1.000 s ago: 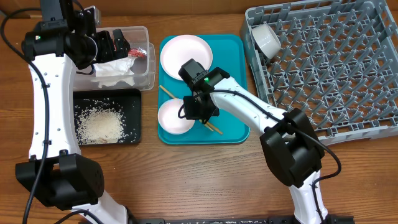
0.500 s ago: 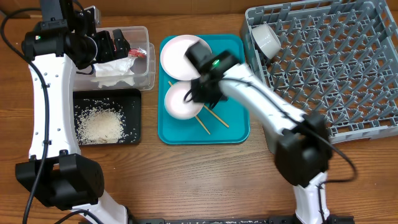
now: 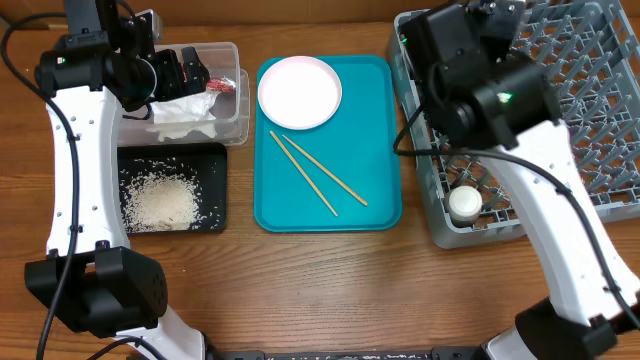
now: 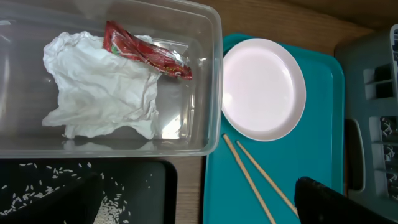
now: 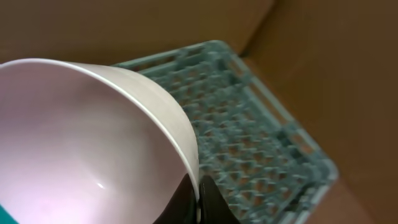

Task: Sort waste into correct bins and load items into the dishwasher
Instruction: 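Lift the white bowl and carry it right over the rack, then lower the white bowl into the rack and open the right gripper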

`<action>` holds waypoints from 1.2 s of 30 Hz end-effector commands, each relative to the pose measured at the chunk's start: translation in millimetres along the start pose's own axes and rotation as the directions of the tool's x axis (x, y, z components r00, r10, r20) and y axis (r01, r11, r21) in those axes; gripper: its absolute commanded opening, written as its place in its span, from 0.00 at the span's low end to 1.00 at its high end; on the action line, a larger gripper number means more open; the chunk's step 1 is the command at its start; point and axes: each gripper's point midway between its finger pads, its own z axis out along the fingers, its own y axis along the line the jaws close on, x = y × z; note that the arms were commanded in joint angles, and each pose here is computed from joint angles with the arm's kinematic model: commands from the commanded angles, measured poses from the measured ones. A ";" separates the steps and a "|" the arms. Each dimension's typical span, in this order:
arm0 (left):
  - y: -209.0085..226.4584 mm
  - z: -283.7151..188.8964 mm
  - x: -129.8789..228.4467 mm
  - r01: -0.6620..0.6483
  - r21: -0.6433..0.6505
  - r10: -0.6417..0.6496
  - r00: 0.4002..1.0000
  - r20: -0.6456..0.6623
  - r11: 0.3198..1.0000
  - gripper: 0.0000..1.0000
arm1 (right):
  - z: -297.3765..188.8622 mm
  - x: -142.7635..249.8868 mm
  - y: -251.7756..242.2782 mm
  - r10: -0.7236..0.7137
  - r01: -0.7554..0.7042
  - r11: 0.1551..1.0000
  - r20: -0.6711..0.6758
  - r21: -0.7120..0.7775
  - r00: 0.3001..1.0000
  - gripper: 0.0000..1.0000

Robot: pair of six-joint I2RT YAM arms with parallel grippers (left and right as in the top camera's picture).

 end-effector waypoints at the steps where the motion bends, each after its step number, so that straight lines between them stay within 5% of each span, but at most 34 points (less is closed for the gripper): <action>1: -5.1 -15.7 -6.3 -0.025 -0.001 0.025 0.999 0.040 1.000 1.00 | 14.6 -3.1 -24.1 -0.029 -0.017 0.953 0.148 0.304 0.989 0.04; 16: -5.1 -15.7 -6.3 -0.024 -0.001 0.024 0.999 0.040 1.000 1.00 | 93.4 81.3 -15.5 0.100 -0.228 0.864 0.292 0.448 0.951 0.04; 36: -5.1 -15.7 -6.3 -0.024 -0.001 0.024 0.999 0.040 1.000 1.00 | 148.7 128.9 7.0 0.205 -0.238 0.908 0.128 0.344 0.970 0.04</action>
